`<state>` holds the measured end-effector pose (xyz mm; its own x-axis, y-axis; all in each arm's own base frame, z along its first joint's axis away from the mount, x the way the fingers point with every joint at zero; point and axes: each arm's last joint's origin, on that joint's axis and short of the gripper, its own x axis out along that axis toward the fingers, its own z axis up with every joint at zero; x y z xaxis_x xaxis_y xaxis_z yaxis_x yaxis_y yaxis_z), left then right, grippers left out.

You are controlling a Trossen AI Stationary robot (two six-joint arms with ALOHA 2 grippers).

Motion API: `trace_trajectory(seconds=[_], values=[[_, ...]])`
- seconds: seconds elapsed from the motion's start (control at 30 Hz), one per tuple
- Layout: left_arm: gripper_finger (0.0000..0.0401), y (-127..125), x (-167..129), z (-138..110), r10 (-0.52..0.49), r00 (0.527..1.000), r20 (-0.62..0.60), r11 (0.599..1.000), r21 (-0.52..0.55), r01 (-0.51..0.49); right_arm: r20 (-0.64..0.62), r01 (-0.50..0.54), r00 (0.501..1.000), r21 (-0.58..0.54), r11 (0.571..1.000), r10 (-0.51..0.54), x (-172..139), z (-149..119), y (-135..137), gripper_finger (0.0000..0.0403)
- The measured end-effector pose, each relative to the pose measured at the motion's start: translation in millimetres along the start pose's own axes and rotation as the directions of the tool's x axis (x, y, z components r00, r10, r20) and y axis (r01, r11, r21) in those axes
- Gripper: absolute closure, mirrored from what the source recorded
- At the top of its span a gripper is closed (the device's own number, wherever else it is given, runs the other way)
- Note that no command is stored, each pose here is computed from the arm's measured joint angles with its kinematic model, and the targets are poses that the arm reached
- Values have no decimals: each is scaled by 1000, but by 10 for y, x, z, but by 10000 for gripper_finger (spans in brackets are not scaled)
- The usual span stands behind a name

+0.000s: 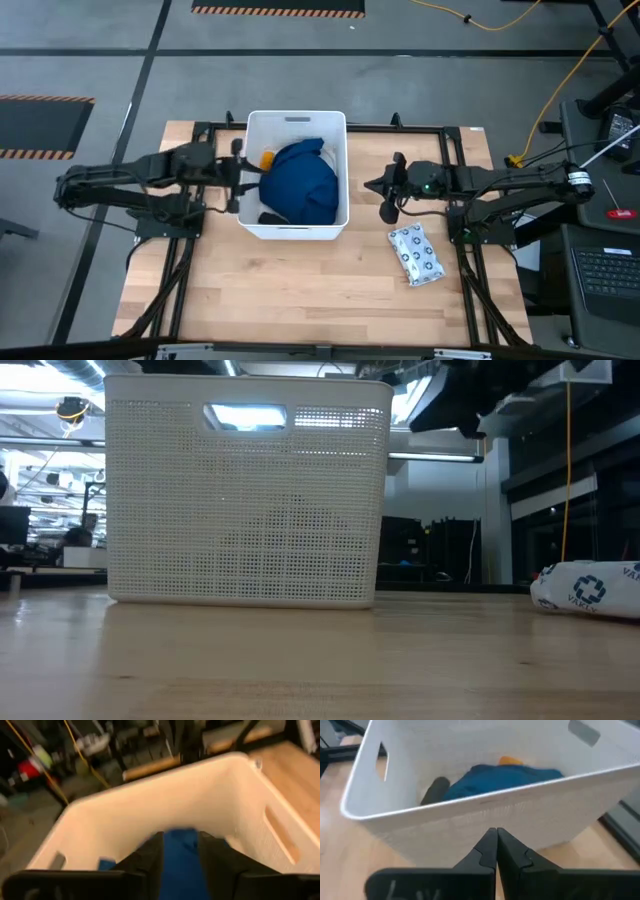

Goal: Pick & place medical supplies in basket/bin
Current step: Put the white bag into the white bin

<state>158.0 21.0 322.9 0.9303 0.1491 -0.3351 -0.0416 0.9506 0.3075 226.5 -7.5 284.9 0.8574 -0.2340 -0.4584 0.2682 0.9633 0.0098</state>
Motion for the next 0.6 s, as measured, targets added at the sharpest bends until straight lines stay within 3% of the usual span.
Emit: trace_trajectory(seconds=[0.17, 0.37, 0.6], values=[[338, -66, -134, -152, -1, 982, 188, 998, 54, -9, -133, 81, 988, 37, 996, -76, -135, 26, 74, 397], [394, -105, -400, -305, 62, 936, 346, 994, 61, -88, -171, 95, 982, 84, 992, -80, -223, -19, 267, 399], [399, -163, -555, -477, 66, 910, 409, 997, -63, -44, -253, 103, 964, 95, 990, -76, -145, -169, 485, 401]])
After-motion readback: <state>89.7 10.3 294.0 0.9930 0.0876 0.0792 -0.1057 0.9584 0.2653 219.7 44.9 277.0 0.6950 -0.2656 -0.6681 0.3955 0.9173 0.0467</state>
